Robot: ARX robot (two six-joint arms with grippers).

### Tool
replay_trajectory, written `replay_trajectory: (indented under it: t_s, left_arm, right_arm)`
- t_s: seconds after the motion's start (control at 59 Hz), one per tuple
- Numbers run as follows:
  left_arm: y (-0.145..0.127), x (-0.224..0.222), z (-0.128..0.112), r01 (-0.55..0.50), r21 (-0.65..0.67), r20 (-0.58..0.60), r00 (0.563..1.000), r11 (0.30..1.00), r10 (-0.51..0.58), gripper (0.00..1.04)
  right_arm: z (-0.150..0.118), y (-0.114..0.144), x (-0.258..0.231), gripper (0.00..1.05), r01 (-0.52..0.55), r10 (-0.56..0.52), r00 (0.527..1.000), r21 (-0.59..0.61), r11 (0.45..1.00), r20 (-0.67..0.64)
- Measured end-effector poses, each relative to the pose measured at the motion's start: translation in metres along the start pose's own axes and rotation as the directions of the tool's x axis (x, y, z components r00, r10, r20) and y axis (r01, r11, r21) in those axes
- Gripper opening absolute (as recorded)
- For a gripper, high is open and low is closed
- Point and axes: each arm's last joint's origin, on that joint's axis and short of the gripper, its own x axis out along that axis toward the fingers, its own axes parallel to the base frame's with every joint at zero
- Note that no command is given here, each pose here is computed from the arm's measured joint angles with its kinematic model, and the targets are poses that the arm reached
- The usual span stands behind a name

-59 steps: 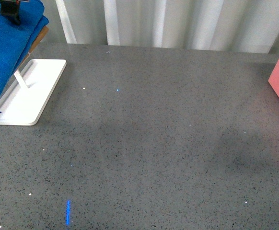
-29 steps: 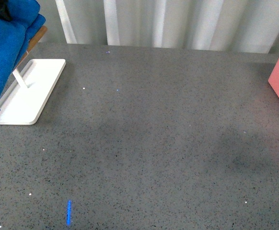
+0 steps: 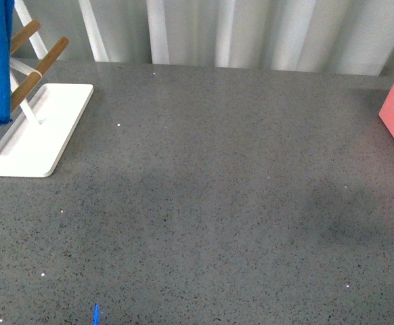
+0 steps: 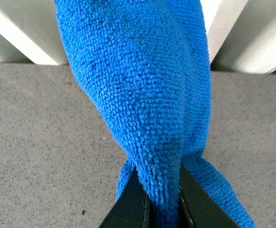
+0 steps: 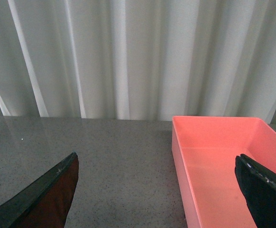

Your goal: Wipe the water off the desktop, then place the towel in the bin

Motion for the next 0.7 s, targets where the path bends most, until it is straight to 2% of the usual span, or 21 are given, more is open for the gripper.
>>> replay_trajectory:
  t_s: [0.153, 0.305, 0.492, 0.695]
  left_arm:
    - [0.002, -0.045, 0.024, 0.074, -0.04, 0.126, 0.99, 0.996, -0.069, 0.05]
    - [-0.001, -0.075, 0.031, 0.164, -0.057, 0.206, 0.967, 0.985, -0.149, 0.05]
    - [-0.025, -0.111, 0.021, 0.385, -0.067, 0.307, 0.886, 0.92, -0.349, 0.05]
    - [-0.07, -0.139, -0.008, 0.616, -0.033, 0.386, 0.734, 0.787, -0.558, 0.05]
  right_arm:
    - [0.0, 0.0, 0.0, 0.98, 0.0, 0.0, 1.0, 0.0, 1.0, 0.0]
    - [0.0, 0.0, 0.0, 0.98, 0.0, 0.0, 1.0, 0.0, 1.0, 0.0]
    - [0.0, 0.0, 0.0, 0.98, 0.0, 0.0, 1.0, 0.0, 1.0, 0.0]
    - [0.0, 0.0, 0.0, 0.98, 0.0, 0.0, 1.0, 0.0, 1.0, 0.0]
